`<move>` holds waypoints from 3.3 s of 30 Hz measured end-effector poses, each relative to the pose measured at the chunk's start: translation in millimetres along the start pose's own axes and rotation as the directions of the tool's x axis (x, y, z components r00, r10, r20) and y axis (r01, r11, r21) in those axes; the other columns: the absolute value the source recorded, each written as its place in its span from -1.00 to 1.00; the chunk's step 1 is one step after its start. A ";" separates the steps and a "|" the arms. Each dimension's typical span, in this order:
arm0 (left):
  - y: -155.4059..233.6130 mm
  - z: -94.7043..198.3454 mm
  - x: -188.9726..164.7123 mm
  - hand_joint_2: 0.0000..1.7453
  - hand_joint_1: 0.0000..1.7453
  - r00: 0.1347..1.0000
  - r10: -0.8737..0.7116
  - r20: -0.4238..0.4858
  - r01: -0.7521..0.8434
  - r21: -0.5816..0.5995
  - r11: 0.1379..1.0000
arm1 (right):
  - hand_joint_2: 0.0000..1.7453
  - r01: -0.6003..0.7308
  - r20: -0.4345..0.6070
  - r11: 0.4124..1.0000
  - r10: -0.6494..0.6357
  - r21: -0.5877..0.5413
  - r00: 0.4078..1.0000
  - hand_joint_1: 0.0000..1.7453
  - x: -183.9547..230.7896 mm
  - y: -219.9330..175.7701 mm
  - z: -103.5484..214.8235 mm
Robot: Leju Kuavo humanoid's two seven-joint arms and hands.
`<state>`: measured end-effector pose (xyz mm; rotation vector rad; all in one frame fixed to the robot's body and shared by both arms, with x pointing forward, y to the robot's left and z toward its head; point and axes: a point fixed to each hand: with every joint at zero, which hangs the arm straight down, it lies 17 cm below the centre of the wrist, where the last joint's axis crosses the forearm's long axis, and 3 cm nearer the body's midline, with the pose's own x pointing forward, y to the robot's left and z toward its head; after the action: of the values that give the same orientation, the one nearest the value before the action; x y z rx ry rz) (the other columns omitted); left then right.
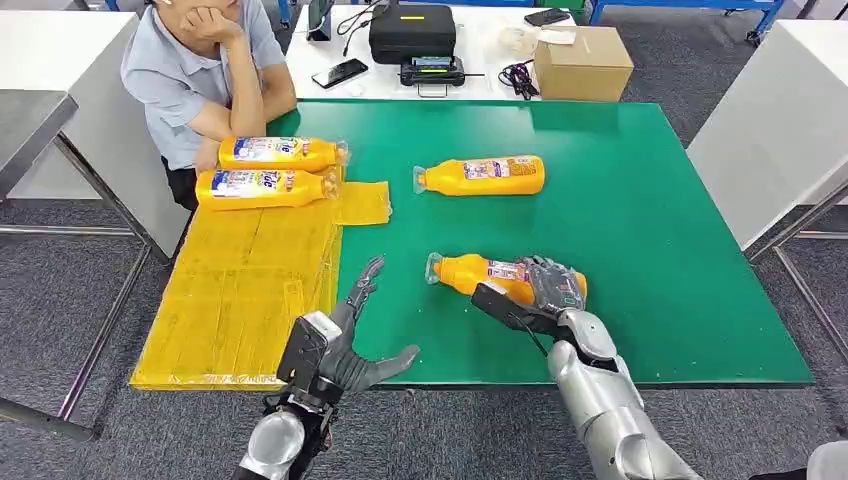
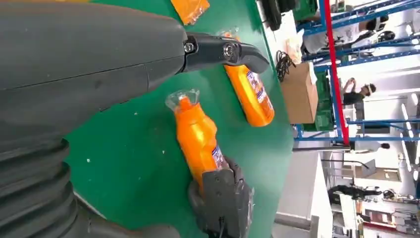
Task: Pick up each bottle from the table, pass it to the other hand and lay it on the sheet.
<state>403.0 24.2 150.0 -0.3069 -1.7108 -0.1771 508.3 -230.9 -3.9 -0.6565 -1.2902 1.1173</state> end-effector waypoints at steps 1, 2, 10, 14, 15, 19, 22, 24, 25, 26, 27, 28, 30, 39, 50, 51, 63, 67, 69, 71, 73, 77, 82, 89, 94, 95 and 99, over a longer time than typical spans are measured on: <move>-0.5 0.0 -0.4 1.00 -1.00 1.000 0.001 -0.001 -0.001 -0.001 1.000 | 1.00 0.004 0.005 1.000 -0.004 0.003 1.000 1.00 0.2 1.4 0.5; -0.9 0.0 -1.0 1.00 -1.00 1.000 0.002 -0.002 -0.002 -0.003 1.000 | 1.00 0.010 0.008 1.000 -0.010 0.003 1.000 1.00 0.2 1.9 0.8; -1.4 -0.6 -1.0 1.00 -1.00 1.000 0.024 0.003 -0.024 0.005 1.000 | 1.00 0.137 0.053 0.990 -0.136 -0.017 0.989 1.00 5.3 -2.3 2.5; 13.1 -2.0 0.0 1.00 -1.00 1.000 0.029 0.012 -0.030 0.078 0.997 | 1.00 0.280 0.089 0.959 -0.276 -0.034 0.957 1.00 14.3 -10.7 3.3; 14.6 -2.1 0.0 1.00 -1.00 0.999 0.031 0.012 -0.031 0.084 0.996 | 1.00 0.289 0.092 0.957 -0.285 -0.033 0.954 1.00 15.7 -11.2 3.6; 15.2 -2.2 0.0 1.00 -1.00 0.999 0.030 0.012 -0.031 0.087 0.996 | 1.00 0.303 0.099 0.952 -0.298 -0.040 0.949 1.00 18.7 -12.9 4.6; 15.3 -2.2 0.0 1.00 -1.00 0.999 0.030 0.012 -0.031 0.088 0.996 | 1.00 0.305 0.101 0.952 -0.300 -0.041 0.949 1.00 19.6 -12.7 5.4; 16.3 -2.2 -0.2 1.00 -1.00 0.999 0.032 0.011 -0.033 0.093 0.995 | 1.00 0.313 0.105 0.949 -0.307 -0.043 0.946 1.00 20.8 -13.0 6.0; 17.9 -2.3 -0.9 1.00 -1.00 0.999 0.043 0.007 -0.044 0.101 0.994 | 1.00 0.332 0.122 0.942 -0.325 -0.046 0.938 1.00 25.0 -15.2 6.0; 19.2 -2.3 -1.6 1.00 -1.00 0.998 0.057 0.003 -0.057 0.108 0.993 | 1.00 0.360 0.141 0.932 -0.350 -0.046 0.926 1.00 29.8 -17.6 6.6; 21.0 -2.2 -2.5 1.00 -1.00 0.998 0.068 -0.001 -0.068 0.115 0.991 | 1.00 0.385 0.157 0.922 -0.374 -0.048 0.914 1.00 34.9 -19.7 7.8; 23.3 -2.0 -3.6 1.00 -1.00 0.996 0.085 -0.005 -0.084 0.125 0.989 | 1.00 0.412 0.174 0.910 -0.398 -0.050 0.901 1.00 41.7 -22.2 8.7; 28.0 -1.6 -5.8 1.00 -1.00 0.991 0.132 -0.011 -0.129 0.145 0.981 | 1.00 0.461 0.208 0.886 -0.443 -0.048 0.872 1.00 55.3 -27.8 11.2; 31.6 5.8 -47.8 1.00 -1.00 0.889 0.443 -0.119 -0.415 0.203 0.887 | 1.00 0.576 0.380 0.817 -0.541 0.027 0.750 1.00 128.6 -41.0 26.2; 40.4 2.9 -84.9 1.00 -1.00 0.826 0.549 -0.128 -0.498 0.291 0.817 | 1.00 0.600 0.518 0.787 -0.575 0.141 0.633 1.00 209.9 -43.8 45.5; 41.0 1.3 -84.6 1.00 -1.00 0.827 0.547 -0.128 -0.496 0.292 0.818 | 1.00 0.599 0.522 0.788 -0.575 0.144 0.631 1.00 212.5 -43.6 46.3; 64.6 -17.3 -57.2 1.00 -1.00 0.873 0.488 0.010 -0.461 0.346 0.817 | 1.00 0.602 0.536 0.765 -0.615 0.230 0.578 1.00 243.4 -27.6 56.7; 64.2 -19.1 -51.7 1.00 -1.00 0.880 0.473 0.030 -0.453 0.347 0.821 | 1.00 0.597 0.537 0.763 -0.621 0.247 0.571 1.00 249.2 -22.9 57.9; 67.0 -19.4 -49.5 1.00 -1.00 0.880 0.473 0.043 -0.455 0.360 0.814 | 1.00 0.604 0.534 0.756 -0.630 0.254 0.564 1.00 250.1 -21.3 58.4; 66.0 -20.2 -48.7 1.00 -1.00 0.864 0.502 0.044 -0.482 0.364 0.797 | 1.00 0.609 0.532 0.749 -0.639 0.263 0.556 1.00 251.8 -19.2 59.5; 57.6 -21.0 -51.9 1.00 -1.00 0.827 0.562 0.019 -0.532 0.349 0.771 | 1.00 0.611 0.531 0.744 -0.645 0.271 0.550 1.00 253.1 -18.4 60.0; 44.0 -21.4 -53.5 1.00 -1.00 0.790 0.613 -0.009 -0.579 0.320 0.750 | 1.00 0.604 0.529 0.745 -0.647 0.283 0.550 1.00 253.5 -15.3 60.3; 17.1 -22.3 -54.9 1.00 -1.00 0.733 0.677 -0.071 -0.642 0.258 0.722 | 1.00 0.601 0.529 0.743 -0.650 0.294 0.545 1.00 256.6 -12.8 61.3; -6.5 -19.0 -56.6 1.00 -1.00 0.721 0.679 -0.138 -0.654 0.187 0.733 | 1.00 0.608 0.521 0.734 -0.661 0.302 0.540 1.00 251.7 -9.6 63.0; -12.5 -16.3 -58.2 1.00 -1.00 0.732 0.662 -0.161 -0.643 0.158 0.749 | 1.00 0.606 0.518 0.736 -0.661 0.303 0.544 1.00 246.7 -7.4 63.8; -13.3 -16.2 -57.9 1.00 -1.00 0.734 0.659 -0.162 -0.641 0.154 0.752 | 1.00 0.607 0.517 0.735 -0.662 0.303 0.543 1.00 246.4 -7.2 64.0; -14.1 -16.5 -54.9 1.00 -1.00 0.765 0.627 -0.148 -0.613 0.136 0.779 | 1.00 0.618 0.513 0.724 -0.672 0.305 0.534 1.00 245.8 -8.6 63.8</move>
<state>422.0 0.4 99.5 -0.7602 -1.3428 0.3482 426.6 -23.2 117.4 0.3184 -1.8059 0.7362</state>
